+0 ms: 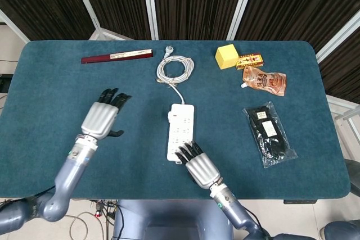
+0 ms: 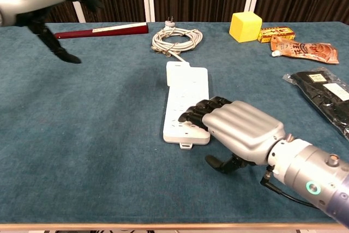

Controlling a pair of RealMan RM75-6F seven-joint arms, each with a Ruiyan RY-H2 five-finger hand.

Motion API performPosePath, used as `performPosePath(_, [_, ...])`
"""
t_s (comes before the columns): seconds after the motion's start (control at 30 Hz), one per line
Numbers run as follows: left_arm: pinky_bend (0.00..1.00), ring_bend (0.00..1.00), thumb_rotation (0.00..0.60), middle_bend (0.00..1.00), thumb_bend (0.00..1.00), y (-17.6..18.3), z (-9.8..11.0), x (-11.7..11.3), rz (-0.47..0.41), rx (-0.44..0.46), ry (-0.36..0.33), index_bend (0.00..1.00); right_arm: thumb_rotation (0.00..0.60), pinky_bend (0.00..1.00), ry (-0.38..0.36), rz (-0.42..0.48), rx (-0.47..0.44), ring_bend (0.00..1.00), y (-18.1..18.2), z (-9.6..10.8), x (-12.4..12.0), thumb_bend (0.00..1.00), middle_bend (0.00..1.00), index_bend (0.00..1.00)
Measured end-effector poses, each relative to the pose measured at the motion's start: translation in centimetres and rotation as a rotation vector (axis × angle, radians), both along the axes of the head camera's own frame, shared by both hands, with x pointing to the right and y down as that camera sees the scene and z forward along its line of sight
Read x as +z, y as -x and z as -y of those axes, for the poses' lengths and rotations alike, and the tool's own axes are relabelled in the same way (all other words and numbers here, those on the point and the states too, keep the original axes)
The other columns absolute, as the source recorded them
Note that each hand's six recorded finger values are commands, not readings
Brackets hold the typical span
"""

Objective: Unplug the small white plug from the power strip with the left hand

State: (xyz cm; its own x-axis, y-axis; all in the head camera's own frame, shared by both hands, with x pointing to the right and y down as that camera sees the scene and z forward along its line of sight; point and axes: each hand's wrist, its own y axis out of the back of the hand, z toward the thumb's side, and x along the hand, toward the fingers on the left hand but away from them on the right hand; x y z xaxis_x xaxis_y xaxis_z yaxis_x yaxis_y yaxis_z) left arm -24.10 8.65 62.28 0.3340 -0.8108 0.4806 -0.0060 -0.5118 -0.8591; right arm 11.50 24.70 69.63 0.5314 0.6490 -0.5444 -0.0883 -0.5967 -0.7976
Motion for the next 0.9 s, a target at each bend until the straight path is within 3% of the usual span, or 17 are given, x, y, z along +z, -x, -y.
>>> performPosePath(0.3, [0.11,0.05,0.6,0.2,0.01,-4.8,0.9,1.7,0.005,0.032,0.028,0.2,0.6,0.1,0.014,0.025,0.001,0.09,0.8,0.1,0.4,0.5,0.17,0.17])
performPosePath(0.9, [0.15,0.09,0.6,0.31,0.11,-12.7,0.2,4.5,0.023,0.105,0.062,0.27,0.6,0.1,0.038,0.039,0.011,0.09,0.2,-0.2,0.7,0.5,0.17,0.17])
